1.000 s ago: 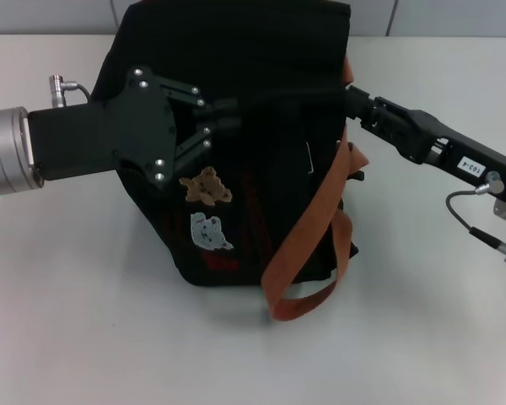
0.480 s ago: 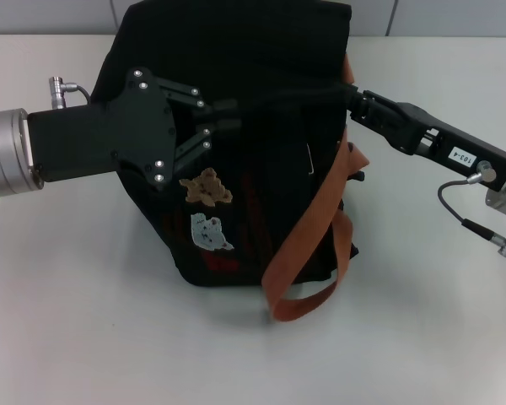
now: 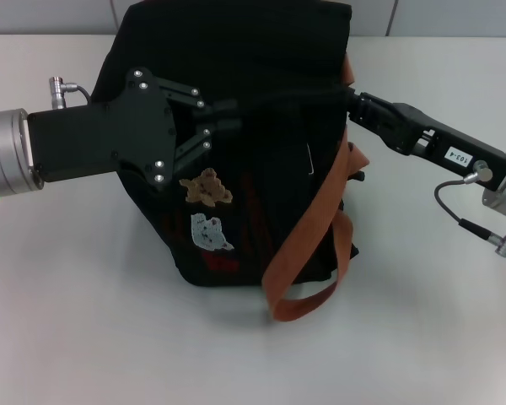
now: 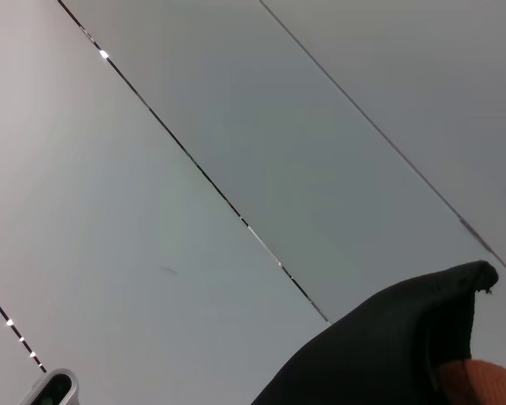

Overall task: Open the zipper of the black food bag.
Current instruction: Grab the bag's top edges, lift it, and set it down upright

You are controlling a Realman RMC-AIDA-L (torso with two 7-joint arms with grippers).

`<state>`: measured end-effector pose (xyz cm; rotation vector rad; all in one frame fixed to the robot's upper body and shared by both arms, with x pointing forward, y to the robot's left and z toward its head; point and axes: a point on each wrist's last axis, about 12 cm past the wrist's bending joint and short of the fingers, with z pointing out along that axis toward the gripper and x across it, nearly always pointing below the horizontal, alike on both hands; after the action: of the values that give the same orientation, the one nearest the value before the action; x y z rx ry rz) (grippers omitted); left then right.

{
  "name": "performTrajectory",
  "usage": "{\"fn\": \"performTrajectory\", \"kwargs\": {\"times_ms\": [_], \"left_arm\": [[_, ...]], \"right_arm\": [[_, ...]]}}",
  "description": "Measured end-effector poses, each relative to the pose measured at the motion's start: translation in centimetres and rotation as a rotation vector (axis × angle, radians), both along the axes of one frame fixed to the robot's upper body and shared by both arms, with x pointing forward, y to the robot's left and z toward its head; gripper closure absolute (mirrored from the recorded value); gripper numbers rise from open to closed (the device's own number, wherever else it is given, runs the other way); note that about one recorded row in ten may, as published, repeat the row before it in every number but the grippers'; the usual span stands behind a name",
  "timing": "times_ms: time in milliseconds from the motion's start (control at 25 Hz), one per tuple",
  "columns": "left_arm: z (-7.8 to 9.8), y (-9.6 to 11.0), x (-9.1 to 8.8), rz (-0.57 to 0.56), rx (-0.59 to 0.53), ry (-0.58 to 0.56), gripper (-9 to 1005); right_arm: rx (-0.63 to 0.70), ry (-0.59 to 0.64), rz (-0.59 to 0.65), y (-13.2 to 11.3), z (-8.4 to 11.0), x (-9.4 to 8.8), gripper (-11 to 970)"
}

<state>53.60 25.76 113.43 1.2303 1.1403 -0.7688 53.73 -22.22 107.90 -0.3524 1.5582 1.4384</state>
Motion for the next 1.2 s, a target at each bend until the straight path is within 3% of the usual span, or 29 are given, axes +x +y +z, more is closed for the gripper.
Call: {"fn": "performTrajectory", "kwargs": {"times_ms": [240,440,640,960,1200], "left_arm": [[0.0,0.0,0.0,0.0,0.0,0.0,906],[-0.02,-0.03,-0.02,-0.001,0.001,-0.008,906],[-0.04,-0.06,-0.04,-0.002,0.0,-0.009,906],[-0.02,-0.02,-0.03,-0.002,0.001,-0.009,905],[-0.02,-0.01,-0.02,-0.002,0.002,-0.01,905]], "right_arm": [[-0.008,0.009,0.009,0.1,-0.18,-0.11,758],[-0.014,0.016,0.004,0.12,-0.32,-0.1,891],[-0.021,0.022,0.003,0.09,-0.48,-0.18,907],[-0.019,0.054,0.012,0.08,-0.45,-0.03,855],[0.003,0.091,0.025,0.01,-0.04,0.31,718]]}}
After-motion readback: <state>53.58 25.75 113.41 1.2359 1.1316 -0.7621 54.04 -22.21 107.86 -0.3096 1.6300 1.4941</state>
